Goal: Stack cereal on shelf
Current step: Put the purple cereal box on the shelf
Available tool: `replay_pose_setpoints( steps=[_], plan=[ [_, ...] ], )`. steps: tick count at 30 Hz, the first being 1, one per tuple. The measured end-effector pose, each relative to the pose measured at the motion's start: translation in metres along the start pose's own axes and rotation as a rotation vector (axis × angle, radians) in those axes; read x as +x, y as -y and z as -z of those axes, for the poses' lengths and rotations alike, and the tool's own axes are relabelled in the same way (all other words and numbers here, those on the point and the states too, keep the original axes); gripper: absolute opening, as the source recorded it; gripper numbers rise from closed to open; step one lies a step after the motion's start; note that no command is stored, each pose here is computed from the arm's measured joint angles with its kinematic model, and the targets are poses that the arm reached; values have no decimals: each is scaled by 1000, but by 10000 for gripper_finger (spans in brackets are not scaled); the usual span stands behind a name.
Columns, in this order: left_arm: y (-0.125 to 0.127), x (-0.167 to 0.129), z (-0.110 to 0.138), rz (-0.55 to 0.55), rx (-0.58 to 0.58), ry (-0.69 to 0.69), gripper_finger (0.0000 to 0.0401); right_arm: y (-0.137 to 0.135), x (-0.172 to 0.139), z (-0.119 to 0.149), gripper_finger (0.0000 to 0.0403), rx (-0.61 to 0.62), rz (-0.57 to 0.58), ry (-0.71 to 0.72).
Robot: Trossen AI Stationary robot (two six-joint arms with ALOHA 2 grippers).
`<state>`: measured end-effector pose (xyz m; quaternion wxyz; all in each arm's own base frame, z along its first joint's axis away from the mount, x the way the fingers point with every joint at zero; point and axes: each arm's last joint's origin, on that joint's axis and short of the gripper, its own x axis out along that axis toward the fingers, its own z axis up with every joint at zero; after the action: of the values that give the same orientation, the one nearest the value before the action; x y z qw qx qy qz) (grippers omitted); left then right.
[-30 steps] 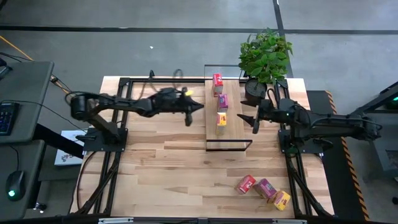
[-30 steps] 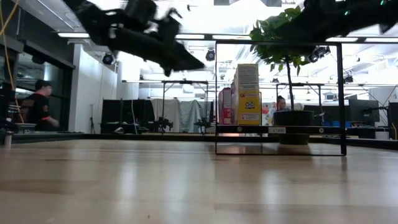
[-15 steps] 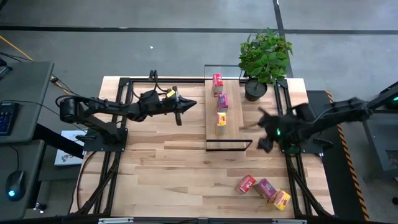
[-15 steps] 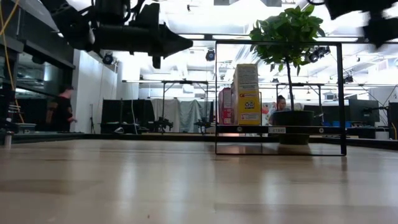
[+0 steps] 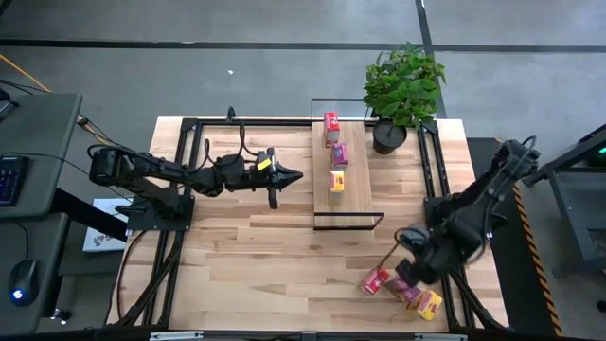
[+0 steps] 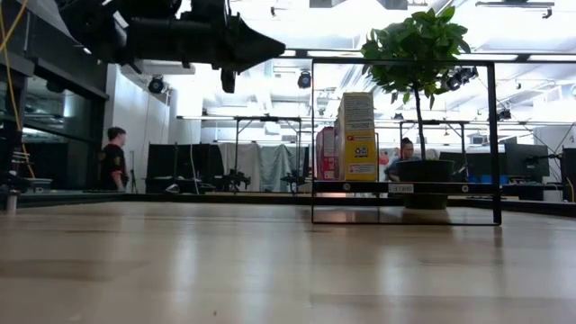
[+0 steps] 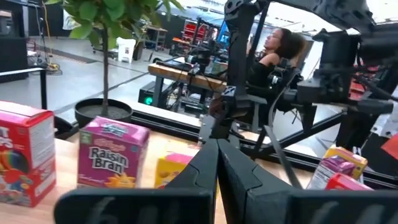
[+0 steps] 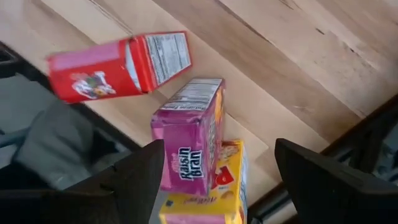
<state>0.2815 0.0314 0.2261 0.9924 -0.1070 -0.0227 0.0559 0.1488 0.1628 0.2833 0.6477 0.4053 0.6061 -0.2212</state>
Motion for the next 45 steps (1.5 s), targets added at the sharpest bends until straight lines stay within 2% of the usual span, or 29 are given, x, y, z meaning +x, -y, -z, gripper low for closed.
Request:
replay_pose_setpoints(
  steps=[3,9,16,26,30,35,39,42,45],
  plan=[
    [6,0,1,-5,-1,2,0,-7,15,12,298,-15,32,30],
    [9,0,1,-7,-21,8,0,-22,35,25,298,-77,0,70],
    [8,0,1,-23,-45,11,0,-25,42,28,298,-108,6,104],
    [7,0,1,-33,-44,14,0,-30,65,30,291,-188,97,101],
    [7,0,1,-36,-44,15,0,-30,66,31,246,-192,103,86],
    [7,0,1,-36,-44,14,0,-29,65,31,149,-225,108,53],
    [7,0,1,-36,-44,14,0,-29,52,31,88,-313,78,9],
    [7,0,1,-46,-44,17,0,-30,30,30,70,-393,12,-4],
    [7,0,1,-52,-44,18,0,-32,2,29,72,-491,-96,-11]
  ],
)
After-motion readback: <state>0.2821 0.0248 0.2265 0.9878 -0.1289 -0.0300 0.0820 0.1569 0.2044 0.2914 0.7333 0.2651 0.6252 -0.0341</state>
